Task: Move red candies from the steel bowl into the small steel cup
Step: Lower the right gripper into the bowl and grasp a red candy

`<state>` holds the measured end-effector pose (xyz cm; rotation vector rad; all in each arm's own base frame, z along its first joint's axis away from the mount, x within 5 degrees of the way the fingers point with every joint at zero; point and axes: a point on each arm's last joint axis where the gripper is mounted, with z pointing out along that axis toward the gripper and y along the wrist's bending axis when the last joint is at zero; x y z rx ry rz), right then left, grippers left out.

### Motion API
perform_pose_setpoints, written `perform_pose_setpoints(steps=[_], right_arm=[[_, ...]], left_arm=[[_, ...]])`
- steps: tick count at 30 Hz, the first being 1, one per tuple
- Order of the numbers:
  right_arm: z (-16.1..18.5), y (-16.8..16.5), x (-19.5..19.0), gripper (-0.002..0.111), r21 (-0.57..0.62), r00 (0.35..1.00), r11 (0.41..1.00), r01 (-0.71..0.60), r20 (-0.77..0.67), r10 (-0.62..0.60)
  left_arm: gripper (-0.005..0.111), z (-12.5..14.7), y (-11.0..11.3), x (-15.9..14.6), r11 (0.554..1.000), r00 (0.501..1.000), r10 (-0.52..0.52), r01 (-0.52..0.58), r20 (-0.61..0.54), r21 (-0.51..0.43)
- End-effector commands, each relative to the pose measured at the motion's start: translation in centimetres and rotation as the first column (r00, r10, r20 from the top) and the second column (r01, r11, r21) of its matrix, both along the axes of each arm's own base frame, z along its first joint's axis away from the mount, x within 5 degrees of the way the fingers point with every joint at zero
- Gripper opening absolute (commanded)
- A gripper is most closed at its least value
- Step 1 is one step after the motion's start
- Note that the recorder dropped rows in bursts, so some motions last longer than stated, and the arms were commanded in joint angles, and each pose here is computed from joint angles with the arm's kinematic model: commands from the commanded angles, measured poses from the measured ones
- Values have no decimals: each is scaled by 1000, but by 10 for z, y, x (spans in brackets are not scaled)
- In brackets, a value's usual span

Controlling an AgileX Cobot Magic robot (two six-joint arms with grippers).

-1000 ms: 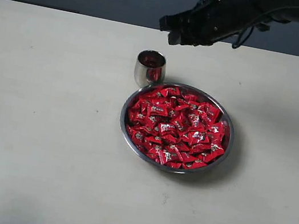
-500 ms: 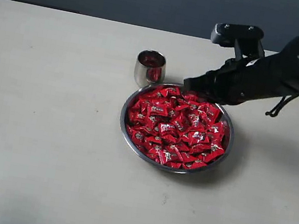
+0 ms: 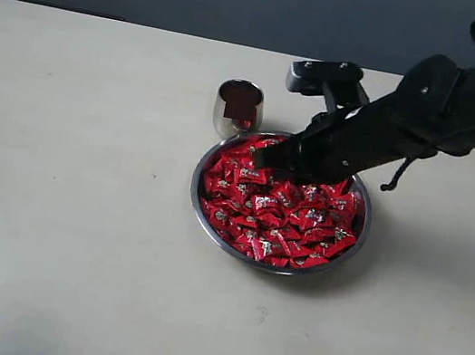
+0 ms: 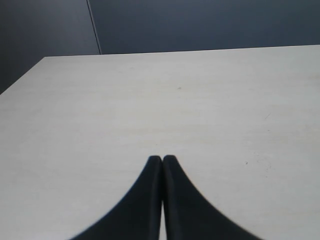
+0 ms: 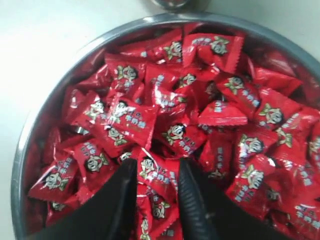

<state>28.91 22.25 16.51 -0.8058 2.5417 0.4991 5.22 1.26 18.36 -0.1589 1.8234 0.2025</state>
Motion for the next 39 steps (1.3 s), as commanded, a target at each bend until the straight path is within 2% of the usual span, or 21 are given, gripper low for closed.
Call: perform_pose_setpoints(steps=[1,13,25,39], right_arm=[[-5,7,6,28,-89,989,986,-142,-42,139],[17,11,26,28,-268,946,910,-316,-20,323],[-3,16,23,28,-269,940,901,-342,-100,327],[-22,25,22,28,-281,933,890,-360,-109,343]], left_arm=[[0,-1,0,0,1000,1000,-4,4,8,3],[0,-1,0,0,1000,1000,-4,4,8,3],[0,-1,0,0,1000,1000,-4,4,8,3],[0,-1,0,0,1000,1000,-4,4,8,3]])
